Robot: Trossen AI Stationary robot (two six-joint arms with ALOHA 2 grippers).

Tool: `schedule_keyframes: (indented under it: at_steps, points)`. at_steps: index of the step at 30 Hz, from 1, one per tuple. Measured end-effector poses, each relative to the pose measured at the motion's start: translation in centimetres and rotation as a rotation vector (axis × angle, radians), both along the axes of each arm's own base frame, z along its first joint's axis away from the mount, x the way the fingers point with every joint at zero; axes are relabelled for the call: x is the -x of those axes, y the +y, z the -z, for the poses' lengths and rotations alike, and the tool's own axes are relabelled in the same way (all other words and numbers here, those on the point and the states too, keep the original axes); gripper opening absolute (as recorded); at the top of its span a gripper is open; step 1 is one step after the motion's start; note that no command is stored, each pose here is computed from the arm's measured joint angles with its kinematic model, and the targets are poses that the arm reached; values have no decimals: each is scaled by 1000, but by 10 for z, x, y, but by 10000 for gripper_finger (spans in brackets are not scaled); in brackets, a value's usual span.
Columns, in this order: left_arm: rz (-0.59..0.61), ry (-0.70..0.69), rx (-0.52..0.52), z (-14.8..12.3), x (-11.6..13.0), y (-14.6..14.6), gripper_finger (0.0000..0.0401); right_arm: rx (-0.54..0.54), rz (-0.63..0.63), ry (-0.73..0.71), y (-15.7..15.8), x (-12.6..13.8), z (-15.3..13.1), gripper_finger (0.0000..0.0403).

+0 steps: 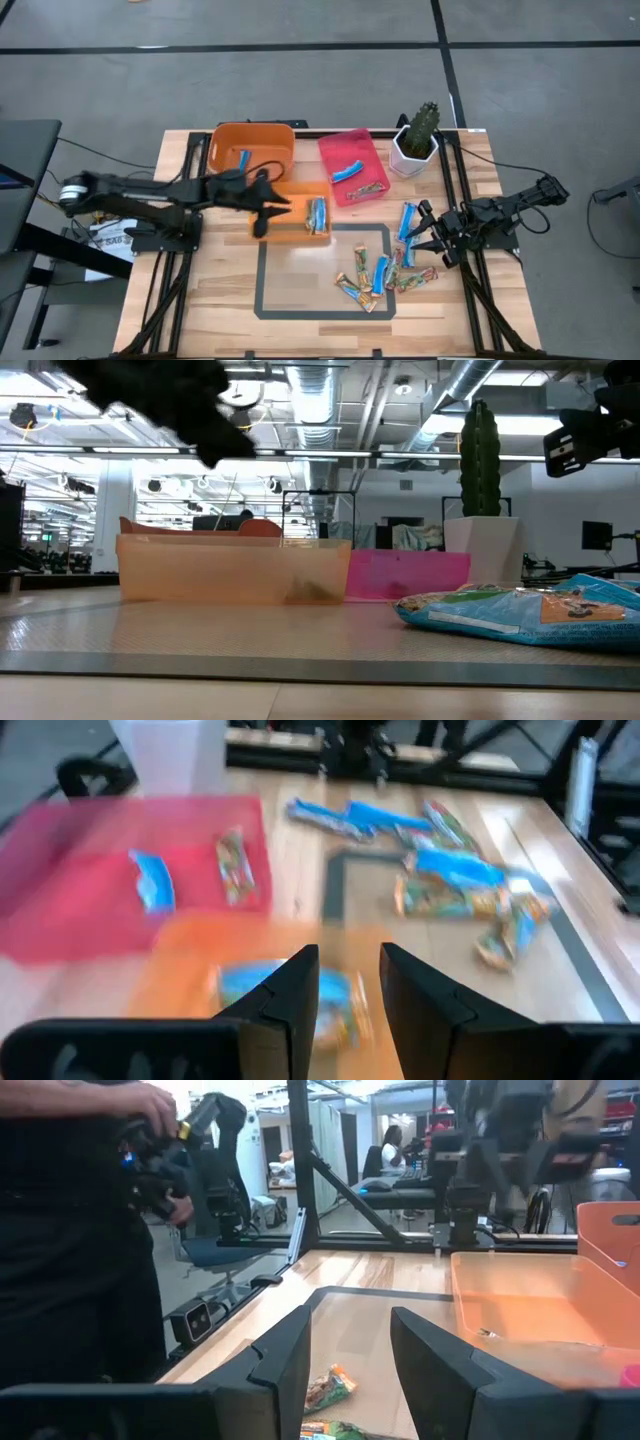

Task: Pick and place Granola Bars by type
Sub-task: Put the red granola bar into the red bin

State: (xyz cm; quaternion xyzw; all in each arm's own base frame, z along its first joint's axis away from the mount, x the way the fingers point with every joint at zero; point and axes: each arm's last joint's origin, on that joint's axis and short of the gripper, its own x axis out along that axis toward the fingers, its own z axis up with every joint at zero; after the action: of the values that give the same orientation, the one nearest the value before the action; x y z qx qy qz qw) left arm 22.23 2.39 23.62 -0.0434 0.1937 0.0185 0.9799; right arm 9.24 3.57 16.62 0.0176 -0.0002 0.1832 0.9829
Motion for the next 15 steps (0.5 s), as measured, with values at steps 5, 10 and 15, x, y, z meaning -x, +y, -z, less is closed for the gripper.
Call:
schedule_keyframes:
  at_steps: [5,10,15]
  points:
    - [-7,-31,11,24,44,-5,100,0,0,-1,0,0,0,134]
    - [0,-66,20,45,76,-9,100,0,0,0,0,0,0,133]
    - [17,-142,17,57,93,-12,100,0,0,0,0,0,0,134]
